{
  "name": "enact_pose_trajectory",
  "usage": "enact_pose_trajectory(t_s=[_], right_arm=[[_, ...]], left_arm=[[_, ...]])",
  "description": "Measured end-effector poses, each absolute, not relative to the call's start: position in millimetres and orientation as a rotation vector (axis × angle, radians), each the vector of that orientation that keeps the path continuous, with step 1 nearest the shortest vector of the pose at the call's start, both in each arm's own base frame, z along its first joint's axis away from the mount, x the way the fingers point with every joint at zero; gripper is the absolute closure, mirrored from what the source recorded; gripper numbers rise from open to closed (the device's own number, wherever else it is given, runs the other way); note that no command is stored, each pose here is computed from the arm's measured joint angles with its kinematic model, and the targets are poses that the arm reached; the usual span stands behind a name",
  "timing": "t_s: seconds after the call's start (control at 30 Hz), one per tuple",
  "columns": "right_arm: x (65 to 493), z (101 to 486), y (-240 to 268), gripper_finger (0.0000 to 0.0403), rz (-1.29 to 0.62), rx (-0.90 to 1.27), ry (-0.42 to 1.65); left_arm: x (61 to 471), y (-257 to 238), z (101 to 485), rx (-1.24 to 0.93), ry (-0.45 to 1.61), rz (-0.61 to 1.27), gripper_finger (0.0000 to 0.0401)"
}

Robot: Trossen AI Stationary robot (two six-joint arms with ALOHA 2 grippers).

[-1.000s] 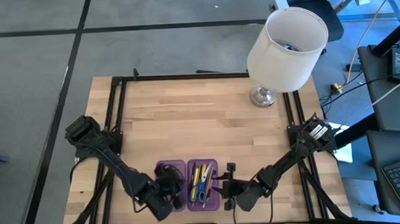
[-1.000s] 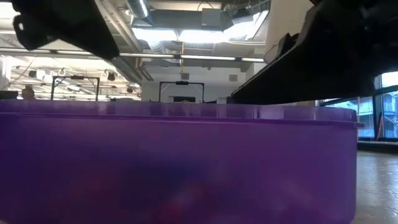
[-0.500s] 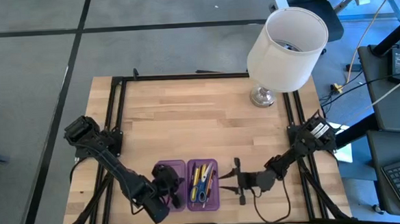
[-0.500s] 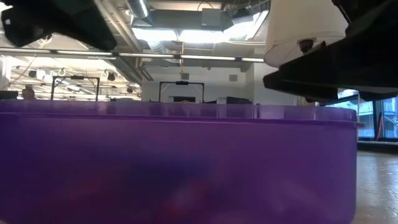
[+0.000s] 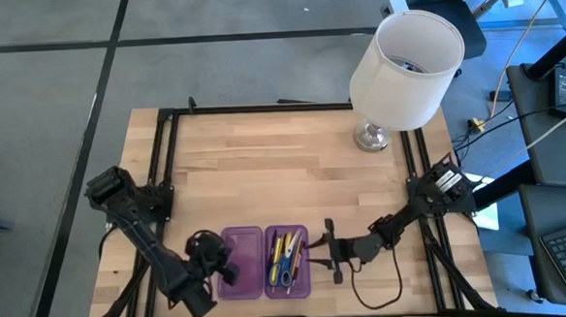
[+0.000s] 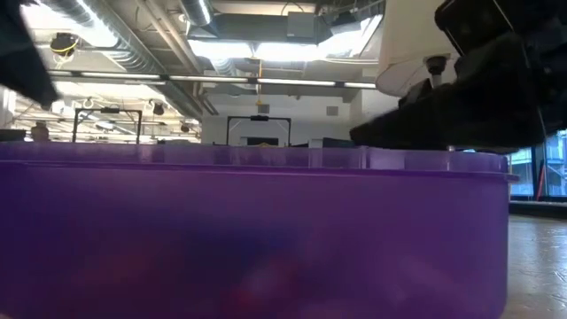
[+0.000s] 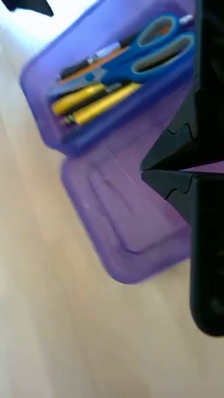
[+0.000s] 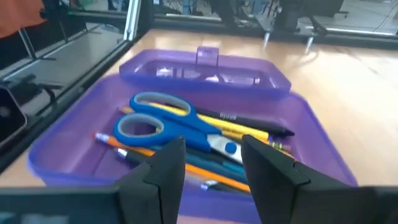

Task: Pick & place school supplies into a supply box
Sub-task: Close the violet box

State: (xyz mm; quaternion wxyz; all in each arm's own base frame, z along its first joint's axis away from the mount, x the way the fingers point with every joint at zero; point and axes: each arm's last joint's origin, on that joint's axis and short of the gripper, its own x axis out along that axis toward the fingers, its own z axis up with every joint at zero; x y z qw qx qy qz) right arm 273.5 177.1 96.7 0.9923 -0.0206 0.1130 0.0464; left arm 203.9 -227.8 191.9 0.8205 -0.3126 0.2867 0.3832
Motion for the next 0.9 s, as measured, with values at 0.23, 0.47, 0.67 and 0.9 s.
enact_pose_trajectory(t_s=[0.23,0.47,0.67,0.9], right_arm=[[273.6,87.3,177.1,0.0241,0.088,-0.047,0.241],[280.9,88.1,182.3,0.0241,0.085,-0.057,0.252],[282.8,77.3,183.6,0.0241,0.08,-0.023,0.246],[283.5,71.7,184.1,0.0241,0.082,-0.006,0.21]], left_arm=[[189.7,-237.0,191.0,-0.752,0.63,0.832,0.0397],[186.0,-239.7,191.0,-0.758,0.631,0.825,0.0397],[186.3,-239.8,190.9,-0.76,0.631,0.825,0.0397],[184.9,-240.7,190.1,-0.774,0.671,0.835,0.0397]])
